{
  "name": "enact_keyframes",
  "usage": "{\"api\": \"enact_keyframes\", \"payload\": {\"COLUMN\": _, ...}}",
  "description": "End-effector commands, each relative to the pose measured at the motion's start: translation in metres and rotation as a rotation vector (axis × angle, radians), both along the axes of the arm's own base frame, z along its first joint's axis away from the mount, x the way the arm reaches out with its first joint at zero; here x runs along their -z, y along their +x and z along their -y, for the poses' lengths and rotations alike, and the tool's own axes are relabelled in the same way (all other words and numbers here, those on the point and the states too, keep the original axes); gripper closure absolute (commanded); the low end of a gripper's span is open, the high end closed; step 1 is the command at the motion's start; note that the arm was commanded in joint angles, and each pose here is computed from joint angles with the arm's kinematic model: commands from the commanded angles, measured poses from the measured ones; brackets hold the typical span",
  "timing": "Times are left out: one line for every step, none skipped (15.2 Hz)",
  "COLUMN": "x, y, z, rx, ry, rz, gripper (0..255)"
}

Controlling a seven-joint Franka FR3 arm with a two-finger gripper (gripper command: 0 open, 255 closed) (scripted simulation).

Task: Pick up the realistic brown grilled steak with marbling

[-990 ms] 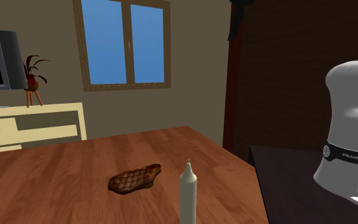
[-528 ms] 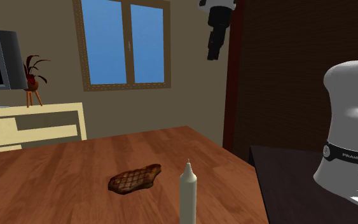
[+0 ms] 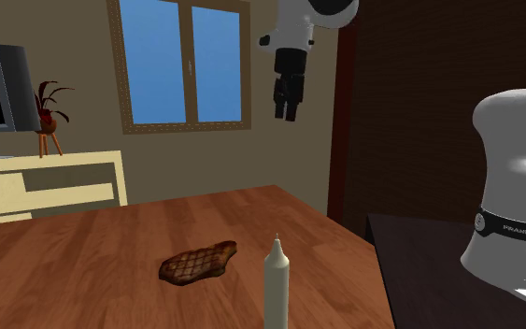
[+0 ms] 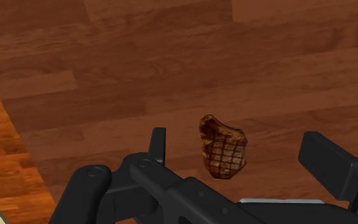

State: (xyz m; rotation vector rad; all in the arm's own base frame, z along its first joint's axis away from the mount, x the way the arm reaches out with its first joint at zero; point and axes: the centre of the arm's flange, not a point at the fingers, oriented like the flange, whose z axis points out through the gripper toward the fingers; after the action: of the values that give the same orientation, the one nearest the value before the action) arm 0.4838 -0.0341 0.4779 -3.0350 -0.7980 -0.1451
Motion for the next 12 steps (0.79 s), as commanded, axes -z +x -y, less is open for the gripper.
{"api": "enact_keyframes", "payload": {"x": 0.024, "y": 0.019, "z": -0.006, "rx": -0.064, "ry": -0.001, "rz": -0.015, "gripper": 0}}
{"api": "enact_keyframes", "payload": {"x": 0.034, "y": 0.027, "z": -0.009, "rx": -0.094, "ry": -0.001, "rz": -0.022, "gripper": 0}}
{"api": "enact_keyframes", "payload": {"x": 0.045, "y": 0.036, "z": -0.013, "rx": -0.124, "ry": -0.002, "rz": -0.029, "gripper": 0}}
{"api": "enact_keyframes", "payload": {"x": 0.055, "y": 0.044, "z": -0.016, "rx": -0.154, "ry": -0.002, "rz": -0.036, "gripper": 0}}
{"api": "enact_keyframes", "payload": {"x": 0.066, "y": 0.052, "z": -0.02, "rx": -0.184, "ry": -0.002, "rz": -0.044, "gripper": 0}}
{"api": "enact_keyframes", "payload": {"x": 0.077, "y": 0.06, "z": -0.024, "rx": -0.214, "ry": -0.002, "rz": -0.051, "gripper": 0}}
{"api": "enact_keyframes", "payload": {"x": 0.087, "y": 0.068, "z": -0.028, "rx": -0.244, "ry": -0.003, "rz": -0.058, "gripper": 0}}
{"api": "enact_keyframes", "payload": {"x": 0.098, "y": 0.075, "z": -0.033, "rx": -0.274, "ry": -0.003, "rz": -0.065, "gripper": 0}}
{"api": "enact_keyframes", "payload": {"x": 0.109, "y": 0.082, "z": -0.037, "rx": -0.305, "ry": -0.003, "rz": -0.073, "gripper": 0}}
{"api": "enact_keyframes", "payload": {"x": 0.12, "y": 0.089, "z": -0.042, "rx": -0.335, "ry": -0.003, "rz": -0.08, "gripper": 0}}
{"api": "enact_keyframes", "payload": {"x": 0.131, "y": 0.096, "z": -0.047, "rx": -0.365, "ry": -0.003, "rz": -0.087, "gripper": 0}}
{"api": "enact_keyframes", "payload": {"x": 0.142, "y": 0.102, "z": -0.052, "rx": -0.395, "ry": -0.004, "rz": -0.094, "gripper": 0}}
